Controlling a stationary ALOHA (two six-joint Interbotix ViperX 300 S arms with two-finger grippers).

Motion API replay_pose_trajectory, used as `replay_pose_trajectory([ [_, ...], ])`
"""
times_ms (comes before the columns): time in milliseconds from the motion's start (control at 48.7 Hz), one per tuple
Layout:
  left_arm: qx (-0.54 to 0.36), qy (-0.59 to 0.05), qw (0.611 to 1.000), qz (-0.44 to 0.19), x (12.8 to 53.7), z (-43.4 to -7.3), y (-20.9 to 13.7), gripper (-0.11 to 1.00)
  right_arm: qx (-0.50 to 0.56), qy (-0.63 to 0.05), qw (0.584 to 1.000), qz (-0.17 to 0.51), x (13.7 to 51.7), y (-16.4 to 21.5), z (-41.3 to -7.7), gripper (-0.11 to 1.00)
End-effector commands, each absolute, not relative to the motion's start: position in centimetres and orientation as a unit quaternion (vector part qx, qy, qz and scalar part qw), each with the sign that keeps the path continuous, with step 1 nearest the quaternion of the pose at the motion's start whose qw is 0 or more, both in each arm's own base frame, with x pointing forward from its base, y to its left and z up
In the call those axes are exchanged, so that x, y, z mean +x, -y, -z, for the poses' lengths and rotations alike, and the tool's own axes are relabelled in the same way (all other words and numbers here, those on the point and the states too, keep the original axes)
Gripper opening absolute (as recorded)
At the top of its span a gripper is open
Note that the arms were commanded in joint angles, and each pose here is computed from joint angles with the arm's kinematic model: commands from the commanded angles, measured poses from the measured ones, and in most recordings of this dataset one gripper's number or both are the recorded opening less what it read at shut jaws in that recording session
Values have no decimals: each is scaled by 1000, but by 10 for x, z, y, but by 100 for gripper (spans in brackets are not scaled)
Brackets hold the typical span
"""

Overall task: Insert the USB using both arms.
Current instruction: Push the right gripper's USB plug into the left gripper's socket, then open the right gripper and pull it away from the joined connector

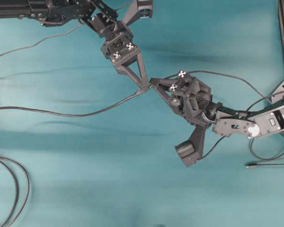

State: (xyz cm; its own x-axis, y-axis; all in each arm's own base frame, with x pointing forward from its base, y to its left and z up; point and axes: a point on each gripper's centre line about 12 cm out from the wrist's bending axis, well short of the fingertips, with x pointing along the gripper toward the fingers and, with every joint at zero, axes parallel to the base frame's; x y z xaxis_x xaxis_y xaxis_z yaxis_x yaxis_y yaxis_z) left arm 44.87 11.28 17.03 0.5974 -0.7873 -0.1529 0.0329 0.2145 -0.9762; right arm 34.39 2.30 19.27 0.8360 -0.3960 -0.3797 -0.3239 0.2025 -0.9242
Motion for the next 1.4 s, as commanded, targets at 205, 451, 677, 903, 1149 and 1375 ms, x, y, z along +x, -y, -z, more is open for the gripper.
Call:
replay_pose_trajectory([
  [205,-544,-318,719,293,454,-194,-121,27,-633,-275,723,34,346,-27,-200,20],
  [451,-543,-320,718,296,454,-194,-118,27,-631,-277,722,58,347,-22,-205,20],
  [677,-543,-320,717,298,454,-195,-118,28,-607,-283,740,66,345,-21,-203,39],
  [903,-544,-321,716,297,453,-194,-118,27,-596,-282,748,74,344,-21,-203,71],
  [1149,-557,-333,705,287,446,-181,-114,27,-592,-272,748,123,343,-18,-218,70],
  [1375,-545,-344,721,253,435,-174,-116,28,-579,-244,767,128,336,-41,-227,70],
])
